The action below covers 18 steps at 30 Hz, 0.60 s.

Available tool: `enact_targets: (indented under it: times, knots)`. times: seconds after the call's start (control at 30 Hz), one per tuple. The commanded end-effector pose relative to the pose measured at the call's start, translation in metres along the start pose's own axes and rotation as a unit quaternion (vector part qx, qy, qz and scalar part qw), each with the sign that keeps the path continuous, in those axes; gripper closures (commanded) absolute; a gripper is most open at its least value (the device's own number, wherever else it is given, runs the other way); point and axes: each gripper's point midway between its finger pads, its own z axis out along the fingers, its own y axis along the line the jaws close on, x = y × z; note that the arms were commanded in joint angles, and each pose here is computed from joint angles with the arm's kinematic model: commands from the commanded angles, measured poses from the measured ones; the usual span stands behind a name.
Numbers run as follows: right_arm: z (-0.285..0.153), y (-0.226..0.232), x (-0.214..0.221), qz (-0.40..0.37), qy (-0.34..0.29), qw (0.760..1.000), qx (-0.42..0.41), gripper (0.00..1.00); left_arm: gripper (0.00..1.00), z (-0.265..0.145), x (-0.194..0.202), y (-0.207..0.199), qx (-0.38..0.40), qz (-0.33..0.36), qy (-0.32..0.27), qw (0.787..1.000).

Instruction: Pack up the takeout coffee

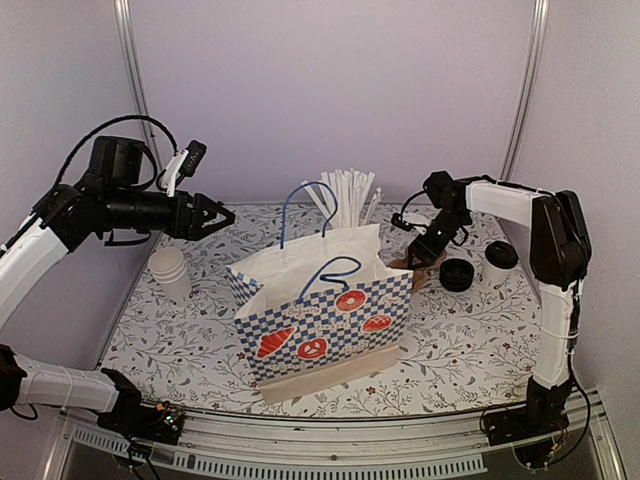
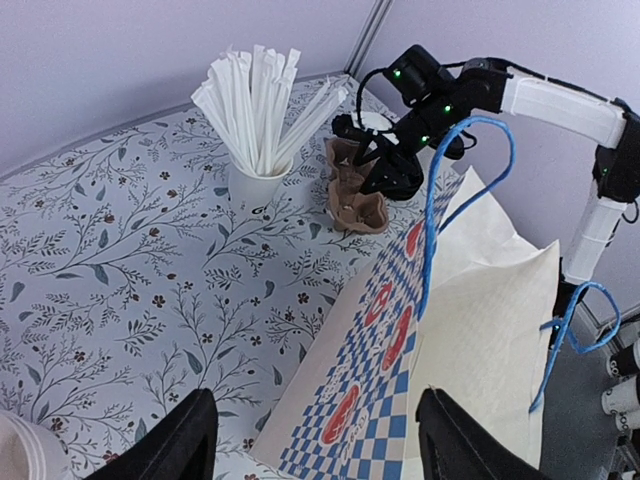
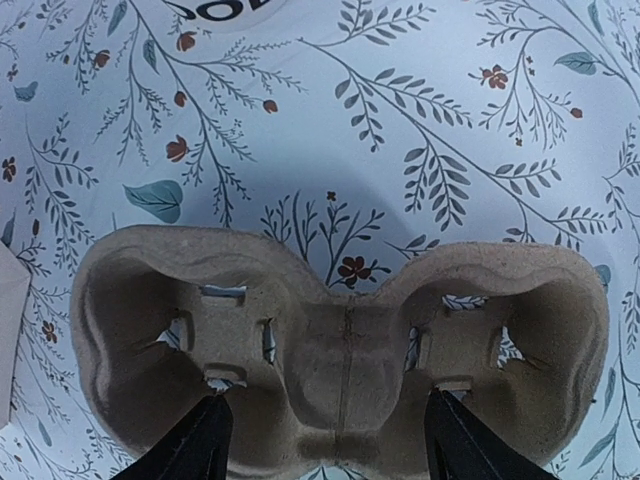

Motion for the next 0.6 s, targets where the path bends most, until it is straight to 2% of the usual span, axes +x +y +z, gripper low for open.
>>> enact_targets:
  times: [0.0,0.37,0.57]
  knots:
    - [0.014,-0.007,-0.007,0.003,0.002,1.0,0.004,0.31,0.29,-0.003,-0.002,-0.002,-0.002,0.006,-0.006,1.0]
    - [0.037,-0.006,0.001,0.014,0.022,1.0,-0.012,0.42,0.29,0.006,-0.002,0.001,-0.001,0.005,0.004,1.0]
    - [0.034,-0.008,0.001,0.015,0.022,1.0,-0.006,0.54,0.3,0.007,0.0,0.001,0.001,0.002,0.004,1.0]
